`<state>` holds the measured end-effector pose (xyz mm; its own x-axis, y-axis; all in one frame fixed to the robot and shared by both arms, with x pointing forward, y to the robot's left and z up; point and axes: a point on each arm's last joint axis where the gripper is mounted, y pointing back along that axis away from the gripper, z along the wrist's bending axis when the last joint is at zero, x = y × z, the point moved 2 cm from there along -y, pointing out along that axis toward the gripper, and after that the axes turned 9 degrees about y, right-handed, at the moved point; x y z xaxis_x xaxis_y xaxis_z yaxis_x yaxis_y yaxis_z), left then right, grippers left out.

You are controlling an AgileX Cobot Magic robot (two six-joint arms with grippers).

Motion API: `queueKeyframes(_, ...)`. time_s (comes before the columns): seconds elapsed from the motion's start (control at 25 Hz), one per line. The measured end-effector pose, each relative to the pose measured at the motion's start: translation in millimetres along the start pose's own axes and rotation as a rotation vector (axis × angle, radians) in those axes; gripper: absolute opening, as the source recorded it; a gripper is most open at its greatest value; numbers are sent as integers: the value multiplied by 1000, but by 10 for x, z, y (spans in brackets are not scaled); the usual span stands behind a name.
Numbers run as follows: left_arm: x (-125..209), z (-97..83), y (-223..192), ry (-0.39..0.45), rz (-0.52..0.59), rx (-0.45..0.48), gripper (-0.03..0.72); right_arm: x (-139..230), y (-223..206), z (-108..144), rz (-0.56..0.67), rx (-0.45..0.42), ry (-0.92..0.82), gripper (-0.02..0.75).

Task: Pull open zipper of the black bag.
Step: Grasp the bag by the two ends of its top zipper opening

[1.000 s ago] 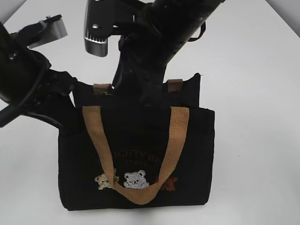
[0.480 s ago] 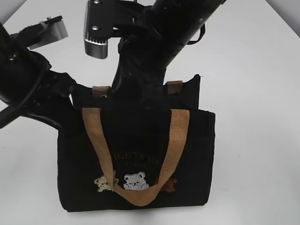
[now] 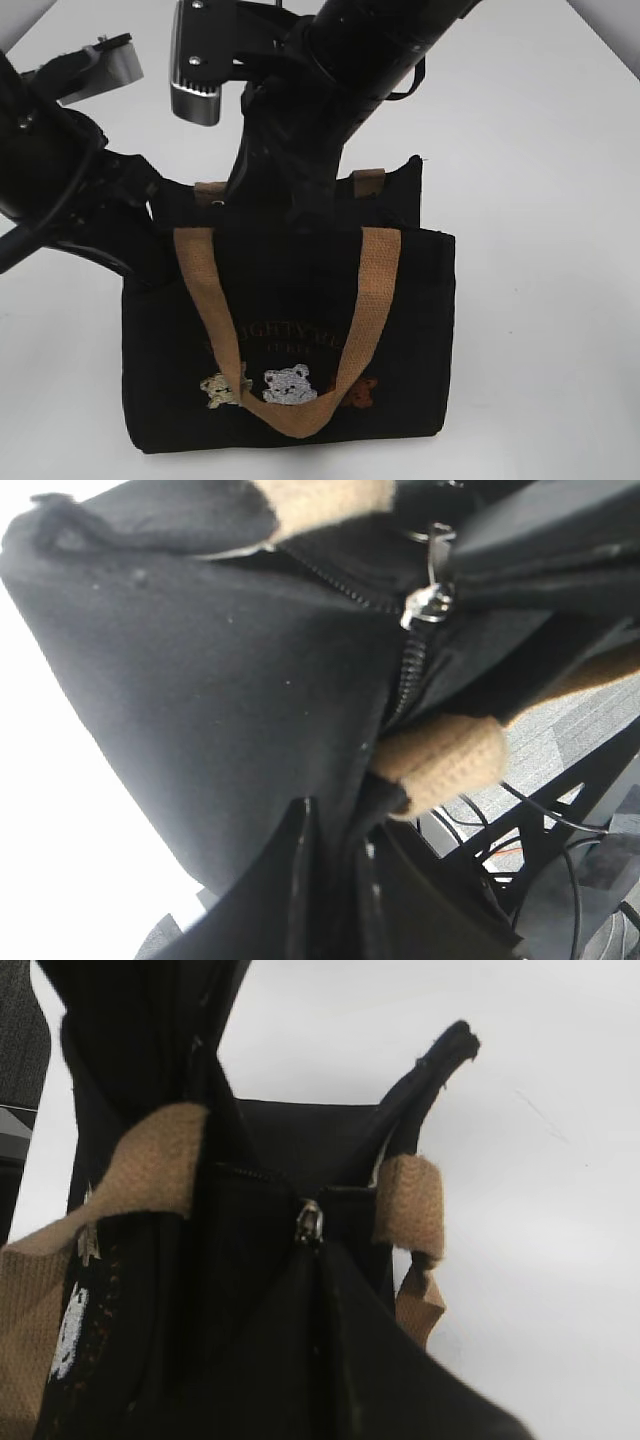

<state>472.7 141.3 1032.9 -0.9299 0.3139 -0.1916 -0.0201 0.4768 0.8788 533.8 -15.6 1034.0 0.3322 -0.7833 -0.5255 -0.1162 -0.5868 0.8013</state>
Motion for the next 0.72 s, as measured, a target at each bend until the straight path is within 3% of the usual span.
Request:
queueKeyframes(0.44,0,-1,0,0,0,1,36,-4,356,-41,28,87,-3,-1)
queueKeyframes(0.72,0,-2,0,1,0,2,36,28,316,-11,42,47,19,5)
